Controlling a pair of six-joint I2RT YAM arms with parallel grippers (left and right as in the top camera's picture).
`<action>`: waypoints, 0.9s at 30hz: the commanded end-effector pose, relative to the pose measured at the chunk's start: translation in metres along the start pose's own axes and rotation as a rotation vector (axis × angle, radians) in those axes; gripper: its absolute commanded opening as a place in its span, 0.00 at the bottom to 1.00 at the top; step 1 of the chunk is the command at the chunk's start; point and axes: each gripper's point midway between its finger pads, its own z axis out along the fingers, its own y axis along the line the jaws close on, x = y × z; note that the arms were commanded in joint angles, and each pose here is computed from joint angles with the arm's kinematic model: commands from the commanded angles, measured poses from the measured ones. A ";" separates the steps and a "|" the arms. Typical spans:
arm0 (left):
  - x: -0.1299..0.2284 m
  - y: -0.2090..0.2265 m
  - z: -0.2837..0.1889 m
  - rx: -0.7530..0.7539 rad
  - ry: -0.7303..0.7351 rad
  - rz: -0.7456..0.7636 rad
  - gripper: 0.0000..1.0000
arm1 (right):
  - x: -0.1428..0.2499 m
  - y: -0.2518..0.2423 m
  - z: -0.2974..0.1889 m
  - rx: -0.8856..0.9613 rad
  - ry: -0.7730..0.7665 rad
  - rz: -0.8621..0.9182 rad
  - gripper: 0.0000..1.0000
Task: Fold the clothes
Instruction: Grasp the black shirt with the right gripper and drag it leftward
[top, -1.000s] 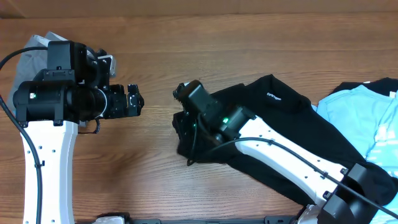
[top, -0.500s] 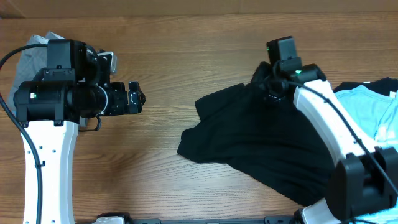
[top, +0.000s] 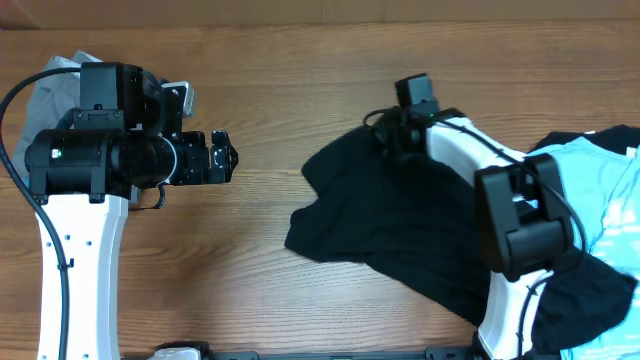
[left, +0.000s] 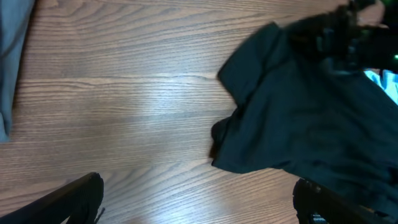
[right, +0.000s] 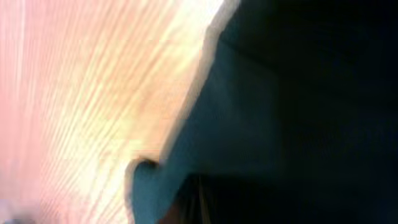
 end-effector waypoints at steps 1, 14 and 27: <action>-0.005 -0.006 -0.006 0.012 -0.023 0.052 1.00 | 0.091 0.006 0.064 -0.066 0.208 -0.060 0.04; -0.003 0.004 -0.005 -0.044 -0.014 0.055 1.00 | 0.161 0.154 -0.010 -0.463 0.136 -0.642 0.15; 0.018 -0.014 0.112 0.114 0.206 0.075 0.04 | -0.009 0.102 -0.211 -0.247 -0.104 -0.583 0.22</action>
